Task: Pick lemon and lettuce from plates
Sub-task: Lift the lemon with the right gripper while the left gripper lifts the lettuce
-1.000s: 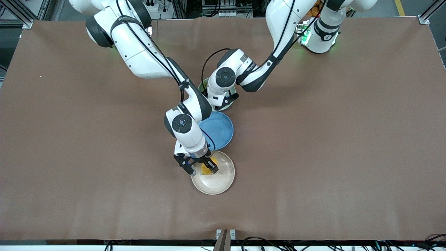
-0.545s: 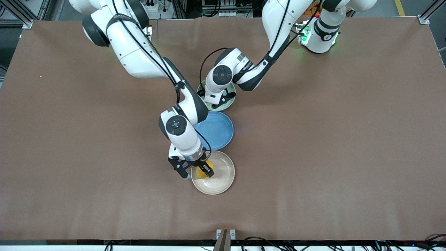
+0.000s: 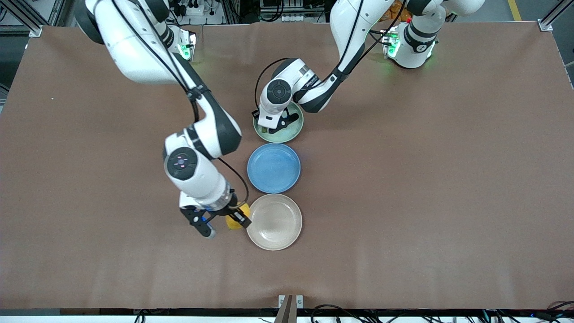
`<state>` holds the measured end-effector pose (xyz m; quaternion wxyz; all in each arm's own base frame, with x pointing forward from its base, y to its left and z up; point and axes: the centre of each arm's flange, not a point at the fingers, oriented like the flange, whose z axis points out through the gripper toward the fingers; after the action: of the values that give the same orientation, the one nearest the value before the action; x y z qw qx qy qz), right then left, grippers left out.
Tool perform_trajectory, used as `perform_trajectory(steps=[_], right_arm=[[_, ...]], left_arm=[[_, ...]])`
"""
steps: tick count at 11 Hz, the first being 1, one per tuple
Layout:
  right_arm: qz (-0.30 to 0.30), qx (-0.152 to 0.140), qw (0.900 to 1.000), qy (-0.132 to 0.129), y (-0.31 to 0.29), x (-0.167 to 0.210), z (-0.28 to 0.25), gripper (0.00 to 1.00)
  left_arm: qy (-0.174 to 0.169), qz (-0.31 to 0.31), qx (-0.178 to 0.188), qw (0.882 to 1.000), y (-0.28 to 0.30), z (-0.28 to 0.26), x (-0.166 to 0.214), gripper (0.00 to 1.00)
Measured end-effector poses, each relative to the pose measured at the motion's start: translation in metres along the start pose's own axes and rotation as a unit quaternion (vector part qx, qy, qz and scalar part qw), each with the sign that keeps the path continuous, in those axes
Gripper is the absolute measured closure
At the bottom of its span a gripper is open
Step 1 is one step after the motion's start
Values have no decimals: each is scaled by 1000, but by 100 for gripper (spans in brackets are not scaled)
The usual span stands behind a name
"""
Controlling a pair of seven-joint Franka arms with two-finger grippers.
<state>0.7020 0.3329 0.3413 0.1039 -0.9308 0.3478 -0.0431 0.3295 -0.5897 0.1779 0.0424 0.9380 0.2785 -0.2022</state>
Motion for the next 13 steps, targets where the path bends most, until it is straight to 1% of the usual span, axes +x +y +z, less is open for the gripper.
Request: perform_trajectory(steps=[2,3,4,5,6,7,8,9,11,12,13], right_arm=[[-40,-13,999,-31,21,28,-59,29],[-68,-26,996,-43,42,44,-85,29],[-98,-44,993,-57,69,58,-105,29],[-127,-65,987,-76,96,69,-116,29],[-156,-79,980,-91,120,78,-118,29],[-189,-96,973,-95,144,84,-115,29],[-226,-115,963,-93,165,89,-108,29],[-256,-125,955,-86,185,92,-96,29],[-303,-126,942,-76,227,89,-57,29],[-317,-129,937,-68,246,87,-38,29],[-327,-132,934,-55,265,85,-18,29]], left_arm=[[1,-5,1,1000,0,1,-1,60],[1,-6,1,1000,0,1,0,71],[2,-8,0,1000,0,1,2,85],[4,-9,-1,1000,1,0,5,96],[6,-12,-5,1000,3,-4,10,98],[8,-16,-11,1000,6,-12,16,98],[6,-21,-8,1000,6,-22,23,98],[6,-25,-4,1000,7,-38,32,98],[5,-32,6,999,3,-82,49,98],[3,-38,10,999,-1,-103,56,98],[0,-45,14,999,-6,-126,64,98]])
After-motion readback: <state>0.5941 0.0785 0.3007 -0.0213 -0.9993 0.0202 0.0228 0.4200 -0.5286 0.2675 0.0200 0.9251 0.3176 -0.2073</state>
